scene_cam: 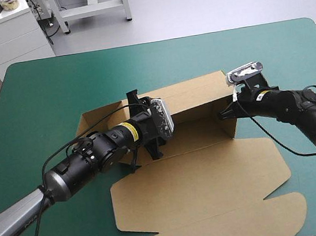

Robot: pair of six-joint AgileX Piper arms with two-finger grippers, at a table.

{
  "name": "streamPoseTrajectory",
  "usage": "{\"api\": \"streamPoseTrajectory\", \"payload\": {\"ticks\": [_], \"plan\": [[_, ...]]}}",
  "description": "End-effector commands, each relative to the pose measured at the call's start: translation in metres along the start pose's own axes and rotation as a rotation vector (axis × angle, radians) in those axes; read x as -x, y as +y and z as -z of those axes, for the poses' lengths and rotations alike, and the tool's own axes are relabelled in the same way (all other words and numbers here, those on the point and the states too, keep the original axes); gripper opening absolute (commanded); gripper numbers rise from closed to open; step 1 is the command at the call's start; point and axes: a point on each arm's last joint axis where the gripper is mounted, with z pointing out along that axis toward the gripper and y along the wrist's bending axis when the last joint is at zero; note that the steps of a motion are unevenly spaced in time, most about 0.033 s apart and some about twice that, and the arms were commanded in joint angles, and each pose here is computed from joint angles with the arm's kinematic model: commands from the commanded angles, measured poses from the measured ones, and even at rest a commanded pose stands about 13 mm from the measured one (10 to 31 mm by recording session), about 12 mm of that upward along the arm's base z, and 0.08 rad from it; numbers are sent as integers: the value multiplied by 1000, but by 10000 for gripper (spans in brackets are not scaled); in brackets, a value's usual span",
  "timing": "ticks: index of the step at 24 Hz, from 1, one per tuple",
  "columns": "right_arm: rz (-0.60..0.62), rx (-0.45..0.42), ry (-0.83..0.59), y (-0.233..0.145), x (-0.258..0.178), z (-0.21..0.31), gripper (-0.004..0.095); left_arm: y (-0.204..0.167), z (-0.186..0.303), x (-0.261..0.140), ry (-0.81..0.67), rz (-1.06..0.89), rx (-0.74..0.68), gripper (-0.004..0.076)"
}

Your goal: Fold the box

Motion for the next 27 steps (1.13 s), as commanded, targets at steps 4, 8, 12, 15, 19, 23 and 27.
{"api": "streamPoseTrajectory", "payload": {"ticks": [4,8,12,15,19,23,27], "plan": [[-38,-108,-147,-11,19,14,-11,-11,54,50,-189,-4,-13,575],[-44,-104,-144,-10,19,14,-15,-18,70,65,-187,-27,-74,386],[-51,-101,-145,-10,19,14,-15,-12,77,72,-154,-25,-97,24],[-51,-101,-145,-10,19,14,-15,-5,83,77,-154,-23,-92,14],[-51,-100,-141,-10,18,14,-15,1,87,80,-102,-14,-115,15],[-50,-96,-130,-10,17,14,-15,34,83,71,59,147,-160,15],[-50,-94,-121,-9,17,14,-15,94,101,45,8,481,-85,14]]}}
